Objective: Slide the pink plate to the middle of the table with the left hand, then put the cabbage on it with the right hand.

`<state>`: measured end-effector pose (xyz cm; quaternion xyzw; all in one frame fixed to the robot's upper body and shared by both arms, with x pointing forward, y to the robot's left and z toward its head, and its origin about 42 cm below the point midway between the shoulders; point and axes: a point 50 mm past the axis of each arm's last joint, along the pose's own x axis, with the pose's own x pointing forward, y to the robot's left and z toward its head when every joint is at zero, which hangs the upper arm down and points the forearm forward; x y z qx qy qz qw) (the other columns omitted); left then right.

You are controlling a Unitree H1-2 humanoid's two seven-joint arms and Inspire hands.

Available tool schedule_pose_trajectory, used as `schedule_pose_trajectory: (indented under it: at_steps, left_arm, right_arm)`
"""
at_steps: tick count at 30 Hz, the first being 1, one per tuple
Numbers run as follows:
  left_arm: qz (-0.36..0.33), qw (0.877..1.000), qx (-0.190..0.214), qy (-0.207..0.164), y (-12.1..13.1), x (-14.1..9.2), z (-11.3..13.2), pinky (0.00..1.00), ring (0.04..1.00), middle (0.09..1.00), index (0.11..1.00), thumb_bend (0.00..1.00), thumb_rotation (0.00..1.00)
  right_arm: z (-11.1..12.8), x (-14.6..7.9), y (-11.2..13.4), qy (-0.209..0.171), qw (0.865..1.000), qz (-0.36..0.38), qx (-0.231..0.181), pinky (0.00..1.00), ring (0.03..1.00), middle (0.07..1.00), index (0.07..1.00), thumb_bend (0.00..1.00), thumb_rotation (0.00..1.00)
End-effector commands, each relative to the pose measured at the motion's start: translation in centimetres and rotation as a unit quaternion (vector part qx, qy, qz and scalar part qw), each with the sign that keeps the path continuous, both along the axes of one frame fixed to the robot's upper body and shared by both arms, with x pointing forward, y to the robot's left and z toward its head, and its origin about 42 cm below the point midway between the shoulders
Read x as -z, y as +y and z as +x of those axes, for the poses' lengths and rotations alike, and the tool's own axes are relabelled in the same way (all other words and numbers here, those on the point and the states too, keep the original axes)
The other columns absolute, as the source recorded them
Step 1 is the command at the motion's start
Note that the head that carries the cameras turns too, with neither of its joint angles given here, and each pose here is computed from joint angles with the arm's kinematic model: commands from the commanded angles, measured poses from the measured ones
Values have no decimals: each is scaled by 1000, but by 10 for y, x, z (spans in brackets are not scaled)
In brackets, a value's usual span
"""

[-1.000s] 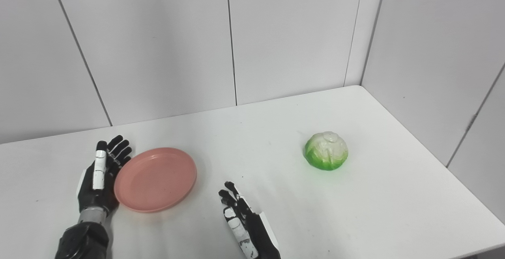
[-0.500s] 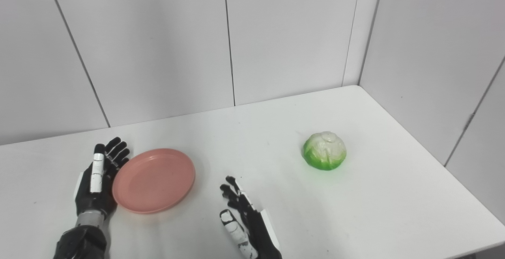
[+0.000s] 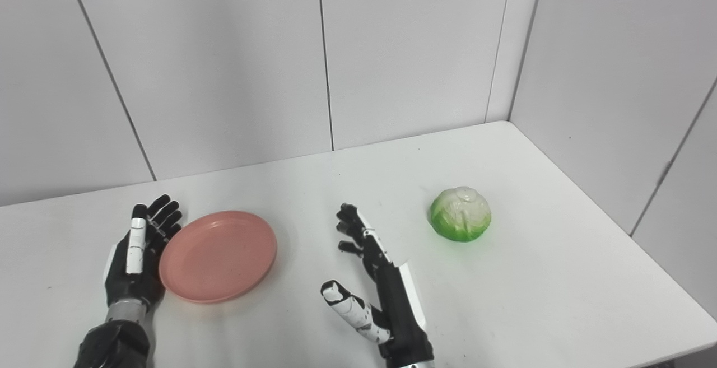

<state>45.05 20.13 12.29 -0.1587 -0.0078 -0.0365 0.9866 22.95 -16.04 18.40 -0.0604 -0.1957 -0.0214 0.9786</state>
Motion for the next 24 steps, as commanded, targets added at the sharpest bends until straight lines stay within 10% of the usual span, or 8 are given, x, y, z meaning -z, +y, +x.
schedule_pose_trajectory:
  at_steps: [1,17,24]
  left_arm:
    - [1,1000,2,2,-1,-3,5,905,861,817,733,843,751]
    - [5,1000,4,4,-10,-2,6,893,860,793,739,841,763]
    - [6,1000,2,6,-6,-1,8,885,851,782,726,845,756]
  right_arm:
    - [-7,-4,-11,10,1000,-19,4,801,879,908,903,1000,787]
    - [25,-63,-76,5,964,-266,23,760,936,1000,968,1000,632]
    - [41,-103,-102,33,921,-388,18,729,963,1000,965,1000,604]
